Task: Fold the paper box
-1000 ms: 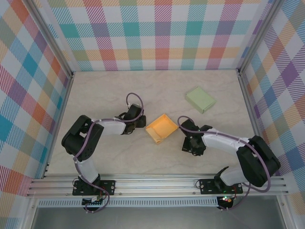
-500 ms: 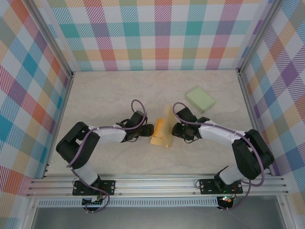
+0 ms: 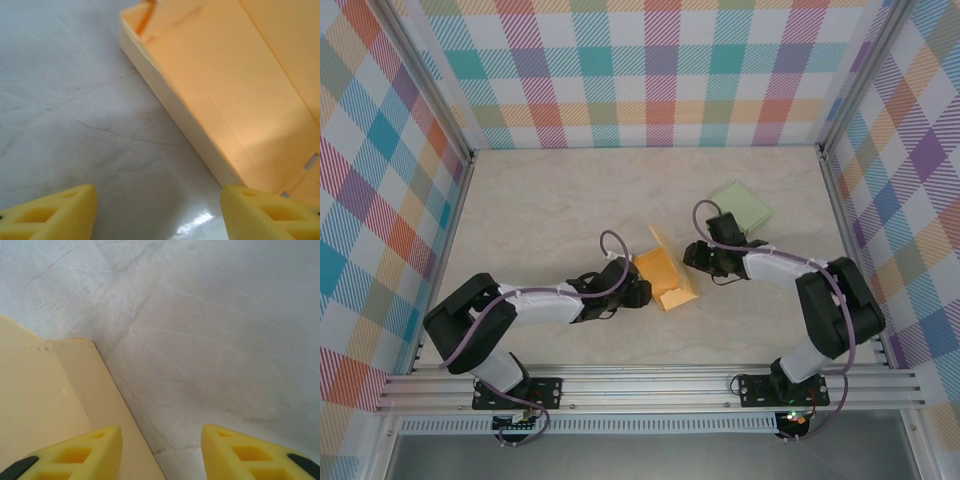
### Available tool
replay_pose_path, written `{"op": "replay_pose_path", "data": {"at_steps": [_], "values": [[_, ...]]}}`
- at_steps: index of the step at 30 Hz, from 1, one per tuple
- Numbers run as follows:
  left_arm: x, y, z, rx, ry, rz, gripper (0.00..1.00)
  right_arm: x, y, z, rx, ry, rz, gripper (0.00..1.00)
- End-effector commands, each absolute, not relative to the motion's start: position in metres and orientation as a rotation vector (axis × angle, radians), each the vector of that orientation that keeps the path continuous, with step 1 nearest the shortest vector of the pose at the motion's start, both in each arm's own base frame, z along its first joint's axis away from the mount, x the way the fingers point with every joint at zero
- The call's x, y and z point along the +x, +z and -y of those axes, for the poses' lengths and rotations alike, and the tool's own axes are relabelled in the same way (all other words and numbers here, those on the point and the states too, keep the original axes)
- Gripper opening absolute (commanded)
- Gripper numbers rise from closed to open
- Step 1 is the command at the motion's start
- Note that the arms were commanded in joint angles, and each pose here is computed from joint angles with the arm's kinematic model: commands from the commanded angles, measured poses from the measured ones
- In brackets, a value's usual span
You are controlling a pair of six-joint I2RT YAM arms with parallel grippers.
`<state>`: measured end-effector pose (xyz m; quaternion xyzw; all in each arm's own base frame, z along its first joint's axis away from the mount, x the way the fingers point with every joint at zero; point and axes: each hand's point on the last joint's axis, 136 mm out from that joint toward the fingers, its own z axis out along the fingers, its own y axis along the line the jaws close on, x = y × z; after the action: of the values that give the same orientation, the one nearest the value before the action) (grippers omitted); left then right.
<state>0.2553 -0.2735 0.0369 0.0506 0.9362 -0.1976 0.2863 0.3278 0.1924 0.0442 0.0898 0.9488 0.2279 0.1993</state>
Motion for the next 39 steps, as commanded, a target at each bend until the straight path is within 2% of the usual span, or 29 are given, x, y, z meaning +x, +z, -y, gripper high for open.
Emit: {"op": "replay_pose_path", "data": {"at_steps": [1, 6, 9, 12, 16, 21, 23, 26, 30, 33, 36, 39], "values": [[0.250, 0.045, 0.291, 0.076, -0.586, -2.451, 0.66, 0.353, 0.066, -0.219, 0.102, 0.766, -2.596, 0.46], [0.246, 0.053, 0.301, 0.027, -0.617, -2.397, 0.65, 0.376, 0.073, -0.219, 0.068, 0.720, -2.624, 0.46], [0.247, 0.073, 0.293, 0.009, -0.619, -2.338, 0.65, 0.386, 0.089, -0.198, 0.095, 0.639, -2.617, 0.47], [0.253, 0.103, 0.271, 0.038, -0.506, -2.261, 0.66, 0.383, 0.109, -0.162, 0.176, 0.496, -2.607, 0.50], [0.281, 0.126, 0.233, 0.144, -0.293, -2.218, 0.69, 0.348, 0.123, -0.113, 0.323, 0.310, -2.588, 0.56], [0.311, 0.122, 0.230, 0.443, -0.188, -2.243, 0.73, 0.289, 0.119, -0.093, 0.405, 0.317, -2.604, 0.75], [0.318, 0.114, 0.234, 0.547, -0.163, -2.242, 0.73, 0.265, 0.116, -0.089, 0.445, 0.351, -2.608, 0.79], [0.324, 0.104, 0.251, 0.682, -0.205, -2.241, 0.75, 0.234, 0.110, -0.090, 0.486, 0.468, -2.581, 0.83], [0.336, 0.089, 0.268, 0.775, -0.192, -2.247, 0.75, 0.200, 0.108, -0.094, 0.507, 0.602, -2.562, 0.81], [0.346, 0.080, 0.273, 0.800, -0.160, -2.267, 0.73, 0.180, 0.106, -0.104, 0.490, 0.709, -2.573, 0.79], [0.353, 0.074, 0.278, 0.794, -0.146, -2.271, 0.62, 0.167, 0.104, -0.115, 0.461, 0.785, -2.587, 0.77], [0.358, 0.065, 0.280, 0.769, -0.140, -2.299, 0.47, 0.157, 0.097, -0.127, 0.433, 0.837, -2.597, 0.75]]}}
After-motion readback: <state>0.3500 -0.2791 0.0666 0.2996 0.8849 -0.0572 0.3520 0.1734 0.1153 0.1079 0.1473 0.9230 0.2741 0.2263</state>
